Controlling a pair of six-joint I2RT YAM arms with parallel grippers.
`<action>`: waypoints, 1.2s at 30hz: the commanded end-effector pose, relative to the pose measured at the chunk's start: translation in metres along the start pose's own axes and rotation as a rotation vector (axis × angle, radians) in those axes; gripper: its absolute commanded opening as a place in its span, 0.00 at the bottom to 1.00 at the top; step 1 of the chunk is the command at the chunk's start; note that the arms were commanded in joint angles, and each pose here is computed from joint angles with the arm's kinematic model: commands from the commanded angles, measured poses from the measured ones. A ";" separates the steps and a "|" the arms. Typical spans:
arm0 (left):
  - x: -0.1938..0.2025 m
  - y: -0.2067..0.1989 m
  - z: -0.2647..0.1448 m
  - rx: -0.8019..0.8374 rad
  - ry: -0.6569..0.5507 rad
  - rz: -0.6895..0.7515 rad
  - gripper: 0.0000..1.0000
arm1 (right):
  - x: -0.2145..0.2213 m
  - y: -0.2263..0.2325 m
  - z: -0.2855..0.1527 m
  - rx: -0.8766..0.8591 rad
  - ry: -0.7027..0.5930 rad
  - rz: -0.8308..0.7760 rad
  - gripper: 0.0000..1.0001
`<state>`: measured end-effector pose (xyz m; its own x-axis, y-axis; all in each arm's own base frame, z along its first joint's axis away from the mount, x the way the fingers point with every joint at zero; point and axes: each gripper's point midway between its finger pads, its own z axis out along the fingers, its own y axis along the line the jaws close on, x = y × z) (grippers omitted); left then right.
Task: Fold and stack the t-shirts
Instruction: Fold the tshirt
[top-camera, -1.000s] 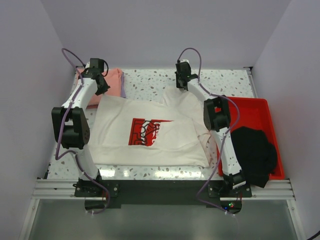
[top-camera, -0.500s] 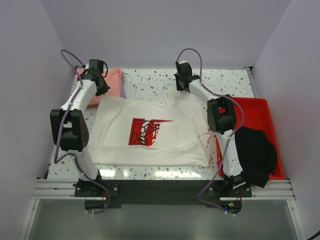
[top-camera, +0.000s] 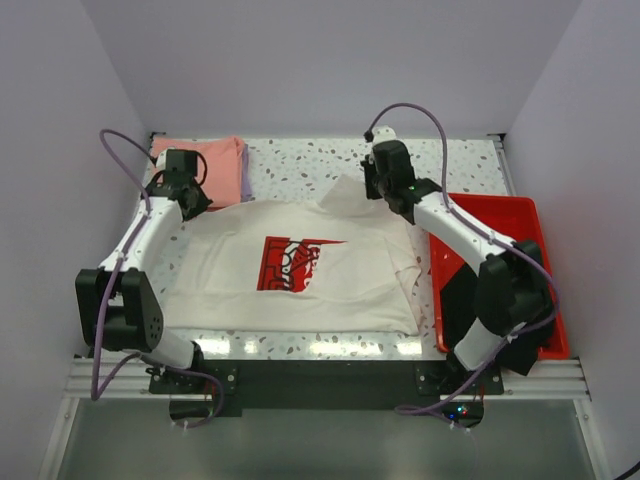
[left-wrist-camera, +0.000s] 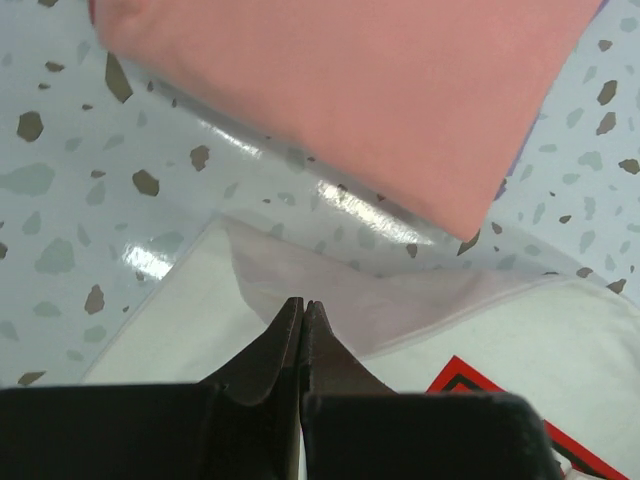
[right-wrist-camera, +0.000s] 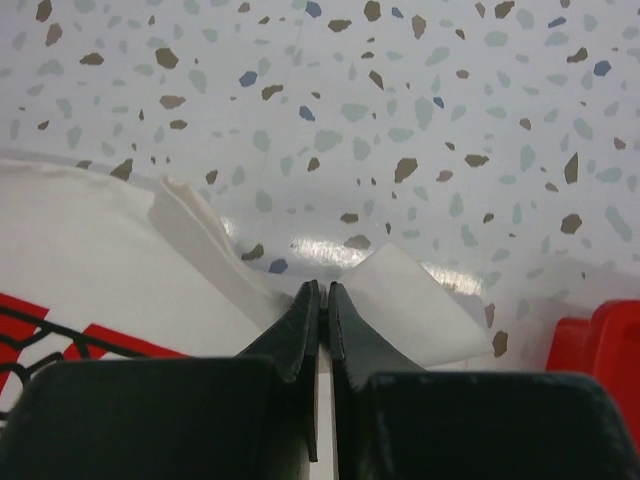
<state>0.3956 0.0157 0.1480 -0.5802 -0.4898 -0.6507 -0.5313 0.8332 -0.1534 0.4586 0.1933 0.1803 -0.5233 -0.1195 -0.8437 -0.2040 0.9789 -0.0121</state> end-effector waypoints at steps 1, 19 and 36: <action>0.000 0.017 -0.014 -0.048 -0.070 -0.077 0.00 | 0.006 -0.007 -0.027 0.027 -0.034 0.019 0.00; 0.033 0.101 -0.043 -0.256 -0.159 -0.306 0.00 | 0.075 -0.015 -0.123 0.013 0.016 0.016 0.00; 0.075 0.138 -0.045 -0.323 -0.166 -0.426 0.00 | 0.134 -0.007 -0.169 -0.052 0.129 -0.042 0.00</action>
<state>0.2586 0.0729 0.1155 -0.2473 -0.6912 -0.6790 -0.8416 0.5005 -0.2030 0.2613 0.1477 0.1599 -0.6011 -0.1927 -0.7756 -0.2811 0.9594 -0.0206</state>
